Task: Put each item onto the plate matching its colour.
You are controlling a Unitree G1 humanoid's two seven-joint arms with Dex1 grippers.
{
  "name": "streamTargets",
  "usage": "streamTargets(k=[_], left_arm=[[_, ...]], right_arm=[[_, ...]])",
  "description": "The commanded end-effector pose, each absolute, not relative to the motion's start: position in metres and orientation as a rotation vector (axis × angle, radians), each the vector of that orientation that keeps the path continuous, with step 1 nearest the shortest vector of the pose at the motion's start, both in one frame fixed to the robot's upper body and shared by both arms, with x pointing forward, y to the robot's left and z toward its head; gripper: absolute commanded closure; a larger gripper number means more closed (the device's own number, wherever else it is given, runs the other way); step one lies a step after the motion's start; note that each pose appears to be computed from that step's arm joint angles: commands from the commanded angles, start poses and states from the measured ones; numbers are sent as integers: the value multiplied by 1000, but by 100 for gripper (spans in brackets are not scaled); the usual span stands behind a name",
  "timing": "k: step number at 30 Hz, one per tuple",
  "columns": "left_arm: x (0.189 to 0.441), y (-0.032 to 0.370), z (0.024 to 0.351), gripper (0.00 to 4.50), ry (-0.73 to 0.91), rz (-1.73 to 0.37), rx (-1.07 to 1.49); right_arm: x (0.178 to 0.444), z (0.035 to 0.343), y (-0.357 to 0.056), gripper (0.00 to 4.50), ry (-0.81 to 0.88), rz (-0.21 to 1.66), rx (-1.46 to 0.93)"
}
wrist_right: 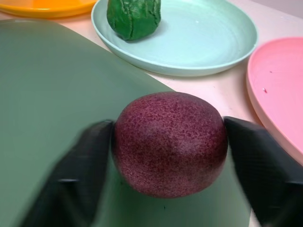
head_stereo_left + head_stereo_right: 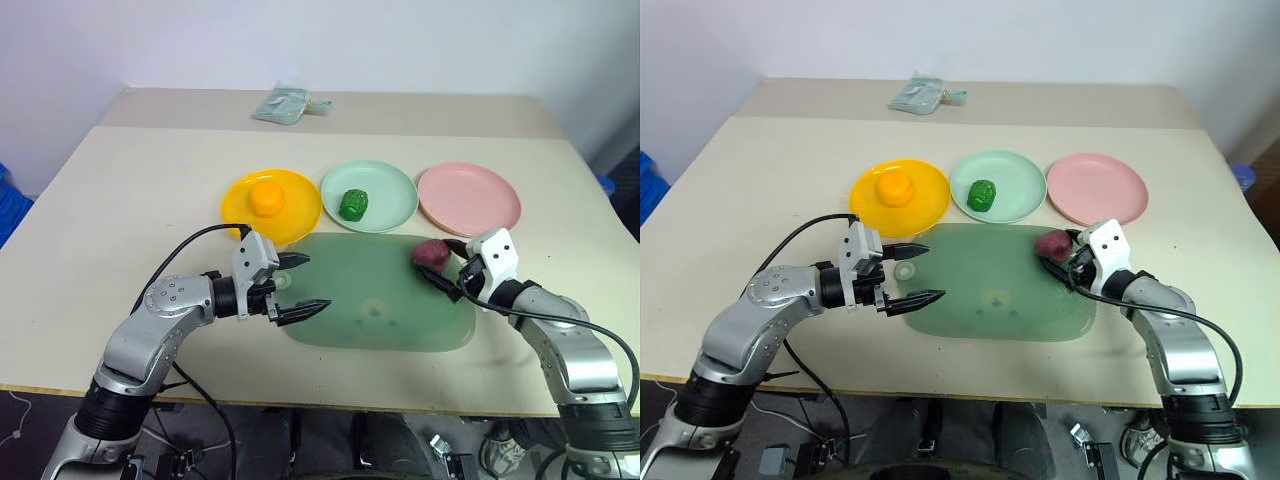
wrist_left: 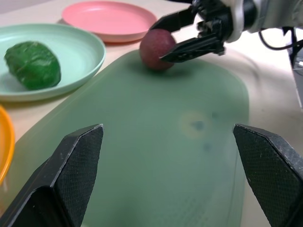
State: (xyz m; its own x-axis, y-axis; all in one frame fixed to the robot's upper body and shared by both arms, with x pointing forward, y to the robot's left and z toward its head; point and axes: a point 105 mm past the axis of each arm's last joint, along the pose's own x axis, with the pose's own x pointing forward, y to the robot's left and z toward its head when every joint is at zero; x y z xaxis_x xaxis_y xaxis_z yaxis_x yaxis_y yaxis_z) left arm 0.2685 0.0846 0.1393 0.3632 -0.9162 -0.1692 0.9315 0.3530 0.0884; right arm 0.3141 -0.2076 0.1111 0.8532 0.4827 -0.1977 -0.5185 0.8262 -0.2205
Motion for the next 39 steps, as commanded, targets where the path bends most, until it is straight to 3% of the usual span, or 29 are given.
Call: streamTargets(k=[1, 7, 14, 18, 19, 26, 31, 35, 39], left_arm=[[266, 80, 144, 0, 66, -1196, 187], [267, 81, 143, 0, 64, -1172, 192], [265, 79, 144, 0, 42, -1142, 188], [265, 79, 145, 0, 30, -1112, 183], [266, 80, 146, 0, 25, -1099, 180], [298, 105, 161, 0, -79, -859, 186], [325, 167, 162, 0, -92, -562, 222], [317, 215, 148, 0, -38, -454, 248], [303, 234, 134, 0, 21, -441, 268]], right_arm=[[320, 137, -203, 208, 29, 513, -315], [361, 166, -233, 208, -49, 255, -329], [406, 156, -263, 208, 34, 60, -299], [412, 164, -266, 20, -13, 34, -291], [412, 168, -265, 9, -33, 37, -302], [384, 181, -277, 9, -133, 119, -357], [343, 175, -284, 9, -122, 284, -371], [308, 160, -280, 9, -30, 450, -303], [296, 151, -277, 9, 35, 516, -293]])
